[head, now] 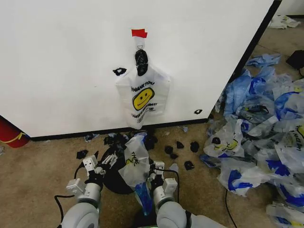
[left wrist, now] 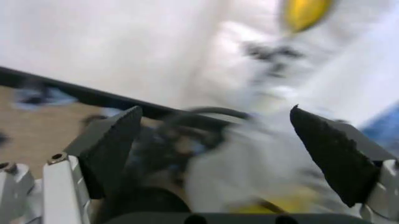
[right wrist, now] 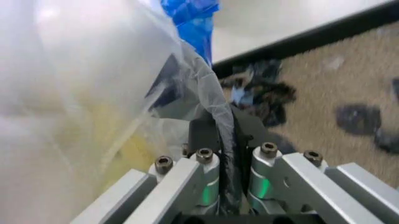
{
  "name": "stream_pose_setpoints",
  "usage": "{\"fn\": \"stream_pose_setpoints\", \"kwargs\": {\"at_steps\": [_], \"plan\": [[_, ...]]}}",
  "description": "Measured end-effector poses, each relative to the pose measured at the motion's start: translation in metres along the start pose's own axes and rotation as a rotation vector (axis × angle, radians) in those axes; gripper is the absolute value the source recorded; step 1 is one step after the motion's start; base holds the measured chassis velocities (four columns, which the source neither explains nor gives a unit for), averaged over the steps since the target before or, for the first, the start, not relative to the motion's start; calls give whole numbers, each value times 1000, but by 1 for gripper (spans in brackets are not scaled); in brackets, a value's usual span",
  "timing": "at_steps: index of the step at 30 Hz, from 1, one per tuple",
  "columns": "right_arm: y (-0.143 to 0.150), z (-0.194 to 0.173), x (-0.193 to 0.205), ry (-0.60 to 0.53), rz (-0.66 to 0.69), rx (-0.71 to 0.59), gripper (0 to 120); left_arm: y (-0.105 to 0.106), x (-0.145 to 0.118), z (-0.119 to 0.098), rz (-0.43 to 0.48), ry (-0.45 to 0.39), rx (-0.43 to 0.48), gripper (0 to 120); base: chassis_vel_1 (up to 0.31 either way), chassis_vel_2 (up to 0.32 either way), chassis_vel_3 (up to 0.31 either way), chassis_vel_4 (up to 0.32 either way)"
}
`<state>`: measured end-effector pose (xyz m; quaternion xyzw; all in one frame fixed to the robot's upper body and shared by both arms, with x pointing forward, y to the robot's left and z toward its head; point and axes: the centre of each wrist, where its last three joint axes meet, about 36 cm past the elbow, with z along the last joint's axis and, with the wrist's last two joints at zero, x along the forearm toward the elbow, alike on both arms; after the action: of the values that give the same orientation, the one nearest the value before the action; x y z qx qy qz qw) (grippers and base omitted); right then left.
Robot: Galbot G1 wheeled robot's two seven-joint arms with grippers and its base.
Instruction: Pick up the garbage bag from the wall and place it over the trash bin.
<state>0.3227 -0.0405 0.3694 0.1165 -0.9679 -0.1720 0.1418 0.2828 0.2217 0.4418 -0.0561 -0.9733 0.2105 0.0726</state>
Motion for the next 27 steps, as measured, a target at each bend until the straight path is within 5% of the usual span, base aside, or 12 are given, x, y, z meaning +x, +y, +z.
{"fn": "stream_pose_setpoints", "kwargs": {"at_steps": [6, 13, 19, 27], "plan": [[-1, -8, -10, -30, 14, 41, 1, -24, 20, -17, 126, 72, 75, 93, 0, 0, 0, 0], [-7, -9, -11, -63, 8, 162, 1, -26, 21, -24, 204, 98, 79, 93, 0, 0, 0, 0], [-14, -11, -5, -69, -31, 263, 1, -22, 14, -34, 229, 114, 78, 93, 0, 0, 0, 0], [-19, -17, 2, -82, -72, 302, 1, -6, 1, -17, 188, 175, 84, 93, 0, 0, 0, 0]]}}
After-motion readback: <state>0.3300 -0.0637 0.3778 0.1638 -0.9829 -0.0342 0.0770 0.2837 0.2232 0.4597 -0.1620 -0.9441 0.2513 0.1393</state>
